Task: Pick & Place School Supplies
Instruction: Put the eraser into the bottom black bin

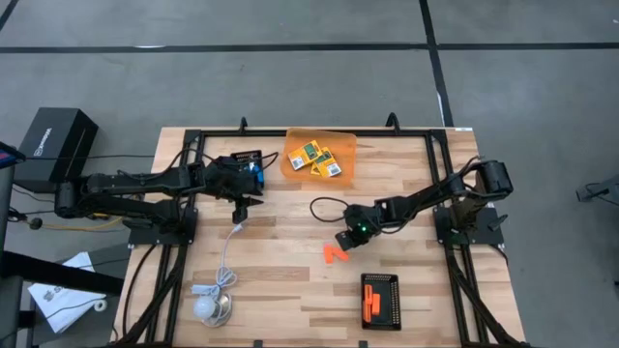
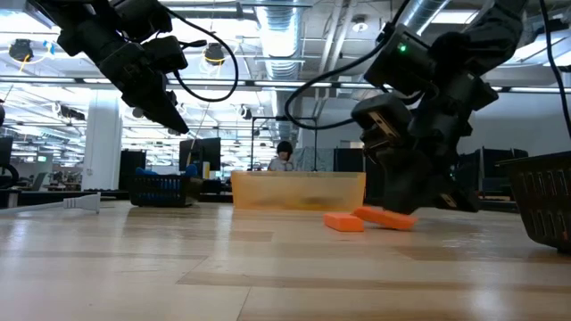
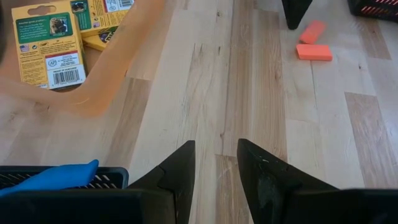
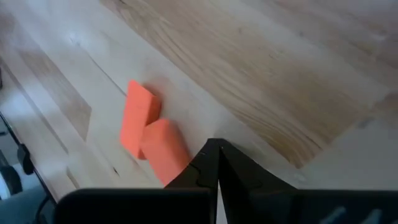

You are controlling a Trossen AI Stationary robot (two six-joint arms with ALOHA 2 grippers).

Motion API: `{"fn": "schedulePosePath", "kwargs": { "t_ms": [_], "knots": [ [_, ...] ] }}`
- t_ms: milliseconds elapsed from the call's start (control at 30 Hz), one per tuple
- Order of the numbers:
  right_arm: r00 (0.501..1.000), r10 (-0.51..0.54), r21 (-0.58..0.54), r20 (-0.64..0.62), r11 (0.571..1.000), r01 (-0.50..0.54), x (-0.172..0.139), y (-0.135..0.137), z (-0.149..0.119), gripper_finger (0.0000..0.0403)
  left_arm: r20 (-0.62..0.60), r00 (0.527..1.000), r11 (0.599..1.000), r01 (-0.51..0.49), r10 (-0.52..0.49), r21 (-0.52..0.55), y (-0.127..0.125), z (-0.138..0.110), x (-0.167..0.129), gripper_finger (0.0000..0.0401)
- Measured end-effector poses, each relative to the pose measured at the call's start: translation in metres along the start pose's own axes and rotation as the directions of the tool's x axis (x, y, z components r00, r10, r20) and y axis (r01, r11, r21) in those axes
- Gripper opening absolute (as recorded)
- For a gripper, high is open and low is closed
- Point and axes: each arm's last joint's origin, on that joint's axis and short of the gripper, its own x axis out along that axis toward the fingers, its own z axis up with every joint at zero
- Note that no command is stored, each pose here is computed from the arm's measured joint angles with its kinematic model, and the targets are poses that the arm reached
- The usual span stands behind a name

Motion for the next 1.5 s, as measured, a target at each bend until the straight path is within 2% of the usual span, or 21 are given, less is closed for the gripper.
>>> {"fn": "schedulePosePath", "kwargs": {
  "t_ms": [300,500,633,833,933,1500],
  "knots": [
    [1.000,-0.031,-0.003,0.002,1.000,0.031,-0.010,-0.006,0.008,0.0000,-0.011,1.000,1.000,0.001,-0.001,-0.002,0.000,-0.004,0.002,0.0115],
    [0.995,-0.004,-0.032,0.099,0.999,0.007,-0.029,-0.001,0.009,0.0000,-0.063,0.998,0.999,0.002,-0.004,-0.042,0.000,-0.020,0.008,0.0115],
    [0.996,0.015,-0.037,0.089,0.999,-0.011,-0.029,0.002,0.006,0.0000,-0.068,0.998,0.998,0.001,-0.005,-0.058,0.000,-0.023,0.009,0.0115],
    [0.976,0.206,-0.076,0.072,0.977,-0.201,-0.014,0.023,0.001,0.0000,-0.010,1.000,0.999,0.001,-0.001,-0.054,0.000,-0.018,0.007,0.0115],
    [0.984,0.171,-0.040,0.050,0.985,-0.169,-0.005,0.019,-0.005,0.0000,0.016,1.000,0.999,0.000,0.001,-0.050,0.000,-0.014,0.006,0.0115],
    [0.985,0.169,-0.040,0.038,0.985,-0.168,-0.002,0.020,-0.006,0.0000,0.022,1.000,0.999,0.000,0.001,-0.050,0.000,-0.013,0.006,0.0115]
  ]
}}
